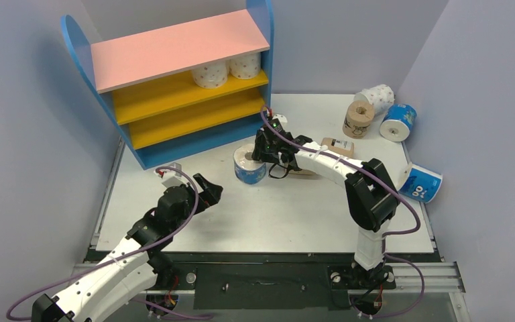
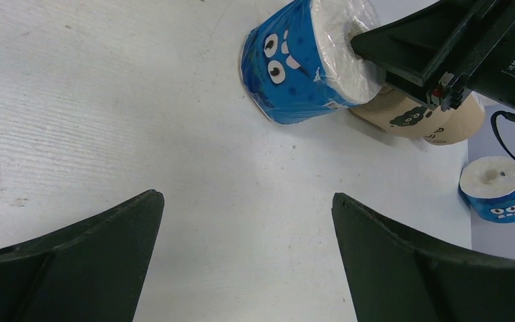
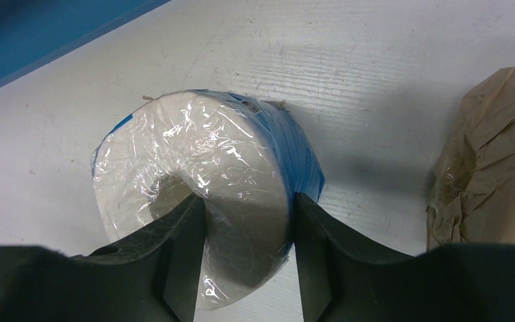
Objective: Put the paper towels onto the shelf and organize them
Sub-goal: Pick up the paper towel from the center of the board.
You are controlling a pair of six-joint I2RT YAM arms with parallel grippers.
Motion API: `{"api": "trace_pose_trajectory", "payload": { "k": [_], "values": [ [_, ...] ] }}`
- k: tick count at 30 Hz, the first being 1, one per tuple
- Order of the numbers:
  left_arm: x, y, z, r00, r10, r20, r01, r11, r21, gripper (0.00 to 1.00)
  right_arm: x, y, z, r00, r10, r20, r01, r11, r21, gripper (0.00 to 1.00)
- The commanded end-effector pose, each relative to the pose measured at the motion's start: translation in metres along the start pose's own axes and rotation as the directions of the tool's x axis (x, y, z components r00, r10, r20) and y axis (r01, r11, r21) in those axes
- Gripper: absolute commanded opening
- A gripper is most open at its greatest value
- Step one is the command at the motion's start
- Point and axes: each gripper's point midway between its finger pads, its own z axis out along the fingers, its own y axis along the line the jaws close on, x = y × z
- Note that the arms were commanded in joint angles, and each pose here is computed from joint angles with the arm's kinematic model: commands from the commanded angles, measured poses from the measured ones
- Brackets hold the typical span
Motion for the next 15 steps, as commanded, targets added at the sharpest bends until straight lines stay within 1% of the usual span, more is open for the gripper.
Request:
{"api": "trace_pose_trajectory", "payload": {
  "k": [1,4,8,11,15],
  "values": [
    [-0.015,-0.016,-0.002,0.999,-0.001,0.042,-0.002,0.999,0.053,0.96,-0.017,0.008,-0.012,0.999,-0.012,0.05,0.012,1.0,-0.003,0.3],
    [-0.022,-0.021,-0.004,0.998,0.012,0.062,-0.016,0.998,0.062,0.96,-0.028,0.013,-0.028,0.997,-0.013,0.076,0.014,1.0,-0.016,0.26],
    [-0.039,-0.033,-0.009,0.995,0.03,0.1,-0.037,0.996,0.076,0.96,-0.048,0.021,-0.059,0.991,-0.005,0.134,0.011,0.999,-0.046,0.25],
    [-0.053,-0.041,-0.015,0.99,0.046,0.135,-0.058,0.995,0.084,0.96,-0.072,0.029,-0.095,0.979,0.0,0.205,0.016,0.997,-0.075,0.24],
    [-0.079,-0.057,-0.024,0.976,0.06,0.208,-0.081,0.992,0.096,0.96,-0.111,0.04,-0.148,0.951,0.018,0.307,0.018,0.993,-0.113,0.23]
  ]
}}
